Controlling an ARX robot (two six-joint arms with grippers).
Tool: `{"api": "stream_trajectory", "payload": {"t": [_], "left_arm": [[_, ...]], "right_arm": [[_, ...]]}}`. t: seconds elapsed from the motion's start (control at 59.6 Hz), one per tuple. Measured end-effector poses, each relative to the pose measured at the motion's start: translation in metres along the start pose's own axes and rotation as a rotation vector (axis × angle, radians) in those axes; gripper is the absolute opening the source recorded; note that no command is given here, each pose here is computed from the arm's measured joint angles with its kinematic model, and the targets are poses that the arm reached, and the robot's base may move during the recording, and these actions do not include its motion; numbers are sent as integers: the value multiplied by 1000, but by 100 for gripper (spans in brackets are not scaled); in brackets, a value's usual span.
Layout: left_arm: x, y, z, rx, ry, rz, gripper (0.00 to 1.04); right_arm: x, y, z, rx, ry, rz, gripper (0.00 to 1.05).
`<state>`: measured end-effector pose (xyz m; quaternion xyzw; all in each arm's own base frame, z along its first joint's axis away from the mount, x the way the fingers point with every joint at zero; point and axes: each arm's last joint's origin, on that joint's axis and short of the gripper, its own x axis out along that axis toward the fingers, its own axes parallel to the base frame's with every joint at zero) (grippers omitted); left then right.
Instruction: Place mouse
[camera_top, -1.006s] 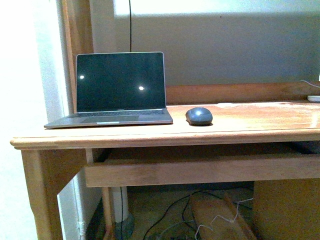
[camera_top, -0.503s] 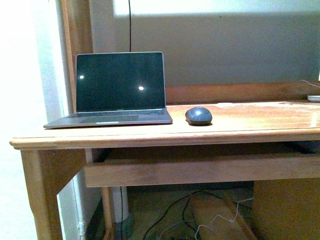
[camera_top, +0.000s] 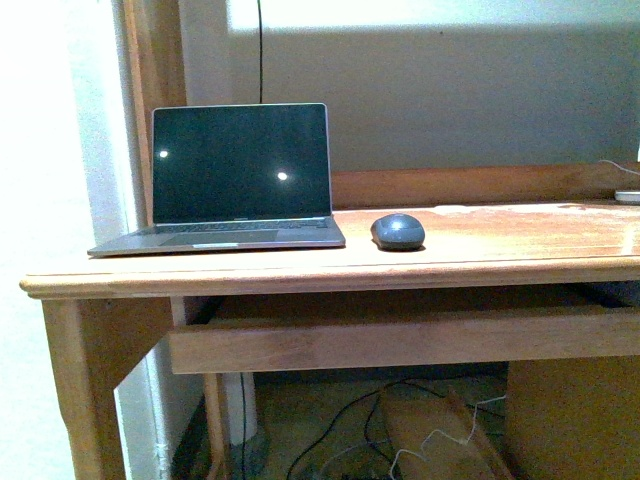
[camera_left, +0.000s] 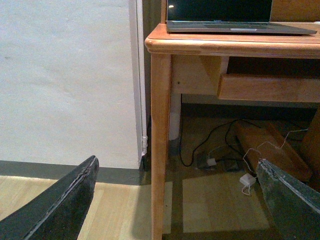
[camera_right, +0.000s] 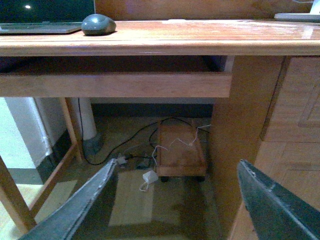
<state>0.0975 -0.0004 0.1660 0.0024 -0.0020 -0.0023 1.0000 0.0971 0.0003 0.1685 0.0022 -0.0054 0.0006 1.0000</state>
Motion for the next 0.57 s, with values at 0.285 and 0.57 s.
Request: {"api": "stream_trajectory", "payload": {"t": [0.285, 0.57], "left_arm": [[0, 0, 0, 0, 0, 0, 97], [0, 0, 0, 0, 0, 0, 97]], "right_arm": [[0, 0, 0, 0, 0, 0, 97], [0, 0, 0, 0, 0, 0, 97]]}}
